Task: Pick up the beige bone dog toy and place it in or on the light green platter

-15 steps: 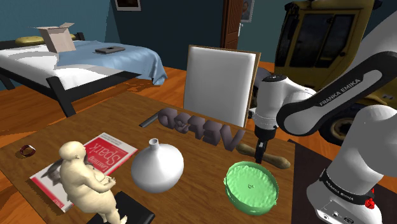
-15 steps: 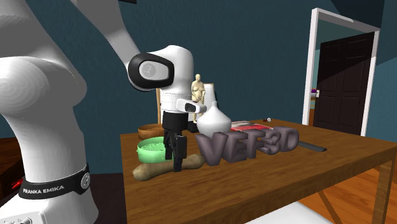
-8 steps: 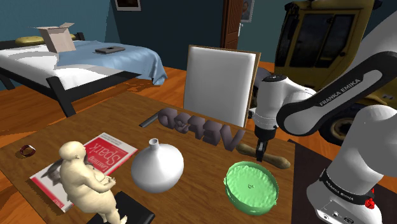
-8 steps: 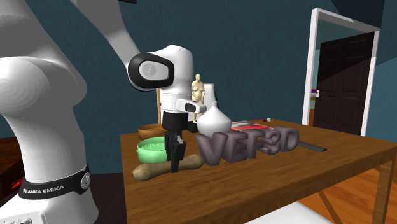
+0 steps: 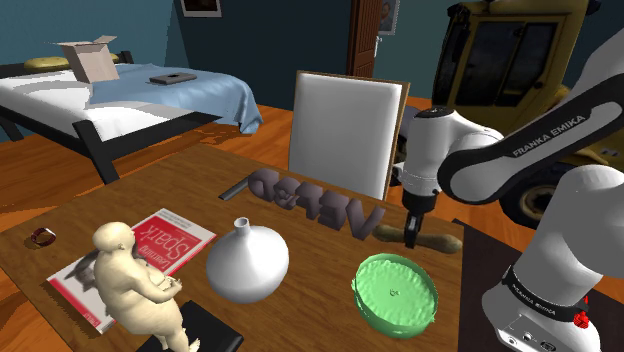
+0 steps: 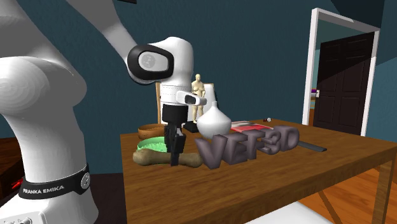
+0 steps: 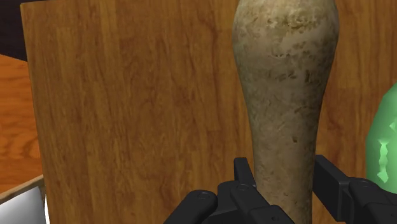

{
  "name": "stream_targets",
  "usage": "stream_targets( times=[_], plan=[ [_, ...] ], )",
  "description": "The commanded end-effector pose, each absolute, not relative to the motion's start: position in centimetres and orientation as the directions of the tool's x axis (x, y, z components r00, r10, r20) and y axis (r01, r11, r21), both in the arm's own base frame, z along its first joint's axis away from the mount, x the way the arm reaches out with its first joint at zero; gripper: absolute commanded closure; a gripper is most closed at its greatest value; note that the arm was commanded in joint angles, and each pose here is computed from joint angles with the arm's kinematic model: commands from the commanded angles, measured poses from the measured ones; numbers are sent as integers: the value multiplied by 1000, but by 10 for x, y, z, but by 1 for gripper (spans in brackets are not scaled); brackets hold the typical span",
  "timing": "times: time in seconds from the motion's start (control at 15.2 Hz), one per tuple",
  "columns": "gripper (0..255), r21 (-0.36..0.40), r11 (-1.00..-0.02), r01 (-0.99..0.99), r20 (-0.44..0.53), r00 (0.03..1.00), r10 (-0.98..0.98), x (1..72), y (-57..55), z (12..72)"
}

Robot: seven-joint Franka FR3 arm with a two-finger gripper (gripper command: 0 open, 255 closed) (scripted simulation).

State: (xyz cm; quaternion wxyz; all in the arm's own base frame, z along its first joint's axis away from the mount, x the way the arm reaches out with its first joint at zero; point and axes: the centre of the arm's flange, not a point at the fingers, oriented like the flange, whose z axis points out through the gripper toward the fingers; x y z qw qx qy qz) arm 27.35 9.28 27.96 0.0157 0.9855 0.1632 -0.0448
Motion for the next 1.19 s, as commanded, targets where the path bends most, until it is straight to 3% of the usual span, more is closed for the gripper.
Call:
stream_targets(
  times=[0.0, 1.12],
  plan=[
    [255, 16, -946, 323, -93, 943, 320, 274, 93, 290],
    [255, 16, -946, 323, -93, 943, 320, 274, 93, 379]
  ],
)
